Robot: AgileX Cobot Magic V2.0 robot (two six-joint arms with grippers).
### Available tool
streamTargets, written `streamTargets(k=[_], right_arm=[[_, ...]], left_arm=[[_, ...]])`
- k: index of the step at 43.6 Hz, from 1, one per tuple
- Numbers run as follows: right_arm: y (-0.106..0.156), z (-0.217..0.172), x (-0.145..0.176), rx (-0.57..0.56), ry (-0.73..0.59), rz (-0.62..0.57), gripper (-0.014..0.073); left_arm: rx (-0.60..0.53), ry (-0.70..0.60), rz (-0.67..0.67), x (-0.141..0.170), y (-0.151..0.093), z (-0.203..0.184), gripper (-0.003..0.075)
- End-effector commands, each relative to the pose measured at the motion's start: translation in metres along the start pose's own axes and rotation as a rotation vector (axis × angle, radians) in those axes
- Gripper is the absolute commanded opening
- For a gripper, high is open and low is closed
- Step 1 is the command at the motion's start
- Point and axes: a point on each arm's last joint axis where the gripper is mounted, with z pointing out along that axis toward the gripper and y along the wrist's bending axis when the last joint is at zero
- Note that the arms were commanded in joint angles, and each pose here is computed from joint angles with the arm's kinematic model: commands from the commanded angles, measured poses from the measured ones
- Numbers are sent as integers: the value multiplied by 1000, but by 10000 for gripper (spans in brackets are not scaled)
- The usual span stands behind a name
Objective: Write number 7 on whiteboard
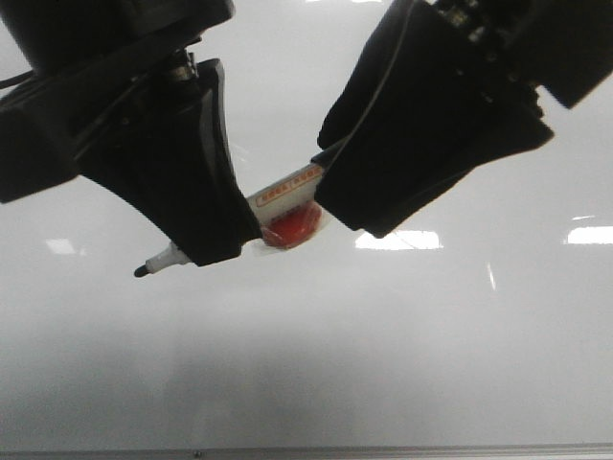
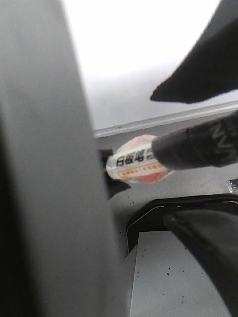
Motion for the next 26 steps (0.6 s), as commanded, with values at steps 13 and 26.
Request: streamTargets(k=[13, 26], right_arm=[[-2, -11, -14, 37, -77, -6, -10], [-2, -13, -14, 48, -83, 15, -118]], left_arm=[[-55, -92, 9, -11, 1, -17, -1], [-86, -102, -36, -11, 3, -28, 394]])
